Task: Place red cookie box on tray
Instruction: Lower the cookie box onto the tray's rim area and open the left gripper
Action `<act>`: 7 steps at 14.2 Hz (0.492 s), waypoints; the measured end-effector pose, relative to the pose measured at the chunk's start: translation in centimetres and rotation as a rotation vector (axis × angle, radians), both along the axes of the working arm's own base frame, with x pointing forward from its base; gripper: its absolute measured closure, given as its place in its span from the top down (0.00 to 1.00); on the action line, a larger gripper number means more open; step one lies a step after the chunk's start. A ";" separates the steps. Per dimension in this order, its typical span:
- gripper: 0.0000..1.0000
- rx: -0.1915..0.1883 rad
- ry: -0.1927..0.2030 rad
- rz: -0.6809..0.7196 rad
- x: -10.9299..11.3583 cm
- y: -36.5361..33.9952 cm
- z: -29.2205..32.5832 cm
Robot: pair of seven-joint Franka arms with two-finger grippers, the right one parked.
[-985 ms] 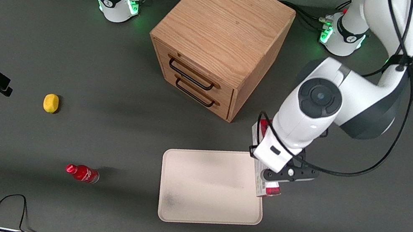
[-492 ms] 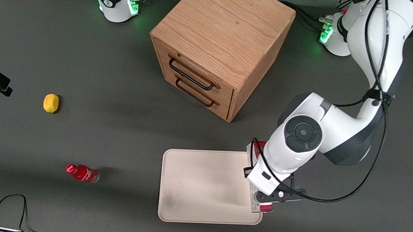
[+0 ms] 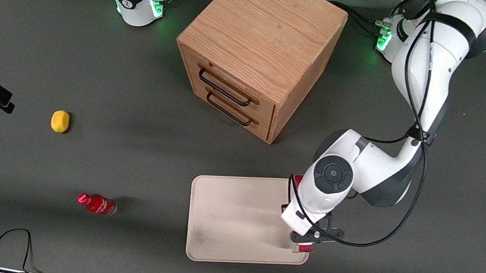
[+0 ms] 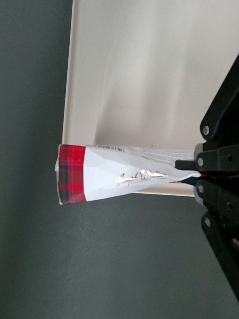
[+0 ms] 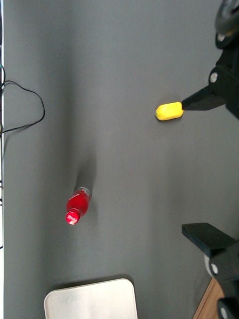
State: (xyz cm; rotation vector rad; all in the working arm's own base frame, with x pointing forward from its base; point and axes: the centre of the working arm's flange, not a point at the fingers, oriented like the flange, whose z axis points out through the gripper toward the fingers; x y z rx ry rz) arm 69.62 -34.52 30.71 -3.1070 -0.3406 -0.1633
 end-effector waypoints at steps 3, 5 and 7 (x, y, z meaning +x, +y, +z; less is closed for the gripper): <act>0.03 0.002 -0.024 -0.002 0.0 -0.5 -1.8; 0.03 0.007 -0.026 0.001 0.0 -0.5 -2.9; 0.03 0.008 -0.031 -0.002 0.1 -0.6 -3.8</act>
